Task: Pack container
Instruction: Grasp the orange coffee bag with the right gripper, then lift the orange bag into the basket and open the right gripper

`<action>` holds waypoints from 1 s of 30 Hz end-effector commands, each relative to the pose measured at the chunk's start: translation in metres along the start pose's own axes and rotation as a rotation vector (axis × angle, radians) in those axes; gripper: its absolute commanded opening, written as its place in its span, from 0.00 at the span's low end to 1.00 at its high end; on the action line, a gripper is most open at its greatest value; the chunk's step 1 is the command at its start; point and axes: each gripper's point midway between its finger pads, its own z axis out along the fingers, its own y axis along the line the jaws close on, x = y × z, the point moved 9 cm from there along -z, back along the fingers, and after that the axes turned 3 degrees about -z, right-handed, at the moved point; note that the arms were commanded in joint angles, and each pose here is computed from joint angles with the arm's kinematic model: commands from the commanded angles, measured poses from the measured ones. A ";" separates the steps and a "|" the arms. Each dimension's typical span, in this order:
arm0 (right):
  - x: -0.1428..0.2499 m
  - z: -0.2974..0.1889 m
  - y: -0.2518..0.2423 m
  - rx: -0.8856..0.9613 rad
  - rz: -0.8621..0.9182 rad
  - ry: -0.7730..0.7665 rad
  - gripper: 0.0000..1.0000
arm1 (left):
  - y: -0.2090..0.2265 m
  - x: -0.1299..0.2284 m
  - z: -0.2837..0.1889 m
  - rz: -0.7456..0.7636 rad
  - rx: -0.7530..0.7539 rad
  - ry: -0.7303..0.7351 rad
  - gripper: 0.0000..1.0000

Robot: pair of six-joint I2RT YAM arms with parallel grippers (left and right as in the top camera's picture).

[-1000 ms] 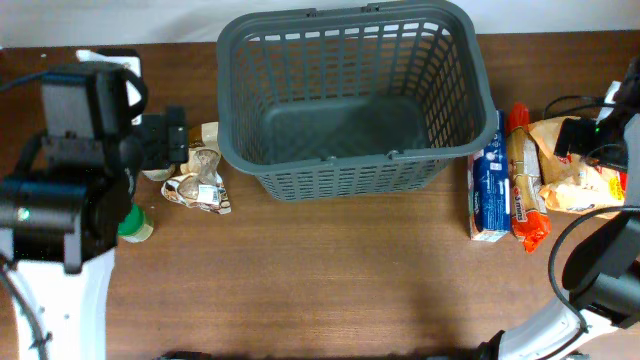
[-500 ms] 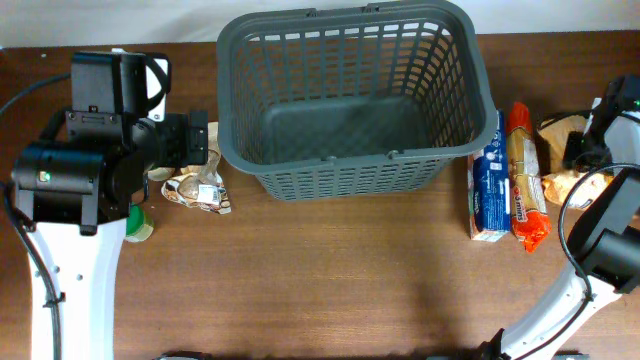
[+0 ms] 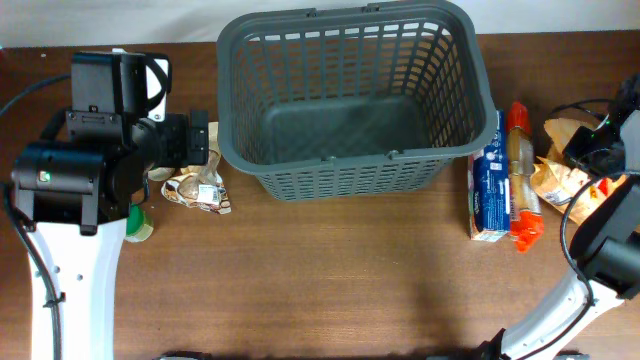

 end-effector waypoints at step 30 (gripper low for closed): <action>0.156 -0.170 0.315 -0.421 -1.097 -0.290 0.04 | 0.000 0.001 0.003 -0.006 0.006 0.010 0.99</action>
